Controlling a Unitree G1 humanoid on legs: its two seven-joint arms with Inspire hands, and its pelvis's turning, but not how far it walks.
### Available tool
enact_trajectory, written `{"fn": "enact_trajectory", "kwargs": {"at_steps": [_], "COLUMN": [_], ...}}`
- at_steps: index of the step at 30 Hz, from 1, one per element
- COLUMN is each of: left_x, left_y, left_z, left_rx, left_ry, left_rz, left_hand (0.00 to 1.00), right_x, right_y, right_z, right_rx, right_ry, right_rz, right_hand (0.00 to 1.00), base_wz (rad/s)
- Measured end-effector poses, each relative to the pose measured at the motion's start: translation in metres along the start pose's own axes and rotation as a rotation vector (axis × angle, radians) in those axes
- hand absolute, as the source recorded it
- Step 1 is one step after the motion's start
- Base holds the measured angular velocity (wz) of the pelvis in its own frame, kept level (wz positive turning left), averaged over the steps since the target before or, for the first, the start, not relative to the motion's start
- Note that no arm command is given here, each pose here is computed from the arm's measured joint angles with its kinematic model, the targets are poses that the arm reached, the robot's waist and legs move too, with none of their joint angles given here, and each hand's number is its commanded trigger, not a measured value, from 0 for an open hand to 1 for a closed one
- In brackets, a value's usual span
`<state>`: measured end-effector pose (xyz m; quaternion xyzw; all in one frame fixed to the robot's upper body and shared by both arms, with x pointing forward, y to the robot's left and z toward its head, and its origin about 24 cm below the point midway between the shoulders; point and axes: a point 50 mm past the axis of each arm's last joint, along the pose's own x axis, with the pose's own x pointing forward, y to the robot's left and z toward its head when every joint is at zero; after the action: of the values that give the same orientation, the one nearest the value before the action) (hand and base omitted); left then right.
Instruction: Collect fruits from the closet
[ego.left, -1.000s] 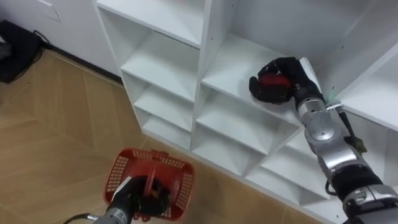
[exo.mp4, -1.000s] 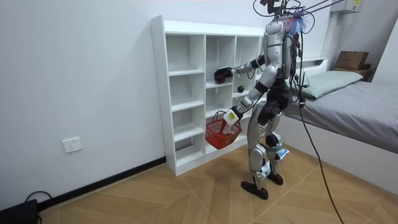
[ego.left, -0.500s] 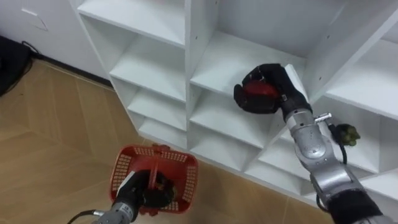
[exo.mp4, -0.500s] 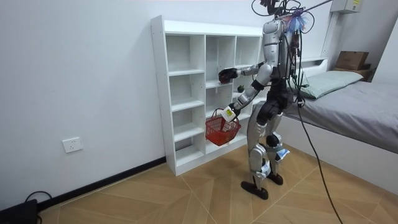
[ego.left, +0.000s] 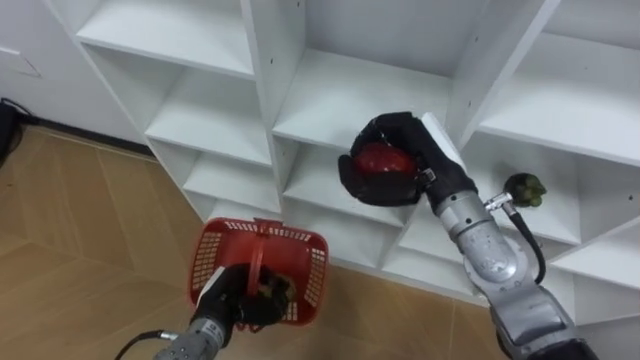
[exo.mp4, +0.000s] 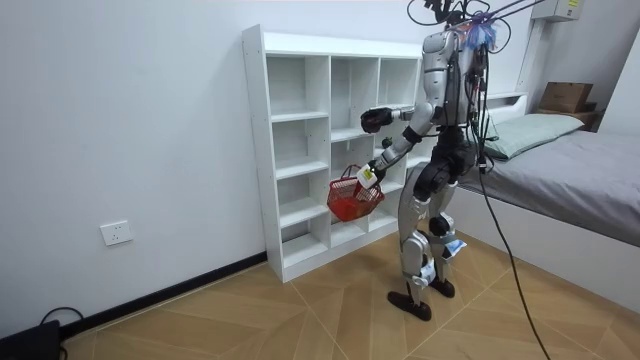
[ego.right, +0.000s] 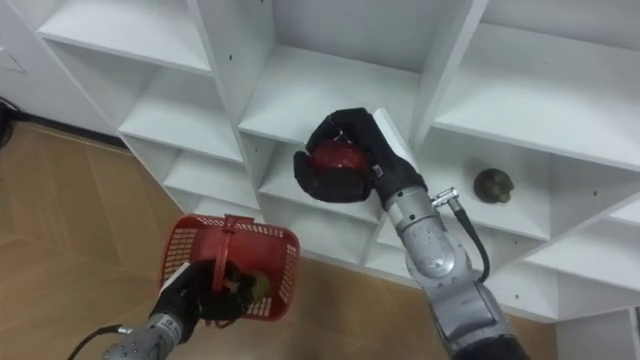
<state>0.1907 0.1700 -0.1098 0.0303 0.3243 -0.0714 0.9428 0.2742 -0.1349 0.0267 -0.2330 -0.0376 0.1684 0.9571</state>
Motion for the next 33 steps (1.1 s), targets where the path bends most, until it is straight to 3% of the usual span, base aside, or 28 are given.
{"fn": "enact_trajectory", "kwargs": {"at_steps": [21,33], "left_x": [0.005,0.006], "left_y": [-0.013,-0.029], "left_z": [0.015,0.025], "left_rx": [-0.05,-0.066], "left_ry": [-0.068,-0.114], "left_rz": [-0.033,-0.14], "left_hand": [1.0,1.0], "right_x": [-0.011,-0.013], "right_y": [0.026,0.029], "right_z": [-0.017,-0.019], "right_rx": [0.03,0.033], "right_ry": [0.09,0.109], "right_rz": [0.126,0.156], "right_hand": [1.0,1.0], "base_wz": [0.0,0.0]}}
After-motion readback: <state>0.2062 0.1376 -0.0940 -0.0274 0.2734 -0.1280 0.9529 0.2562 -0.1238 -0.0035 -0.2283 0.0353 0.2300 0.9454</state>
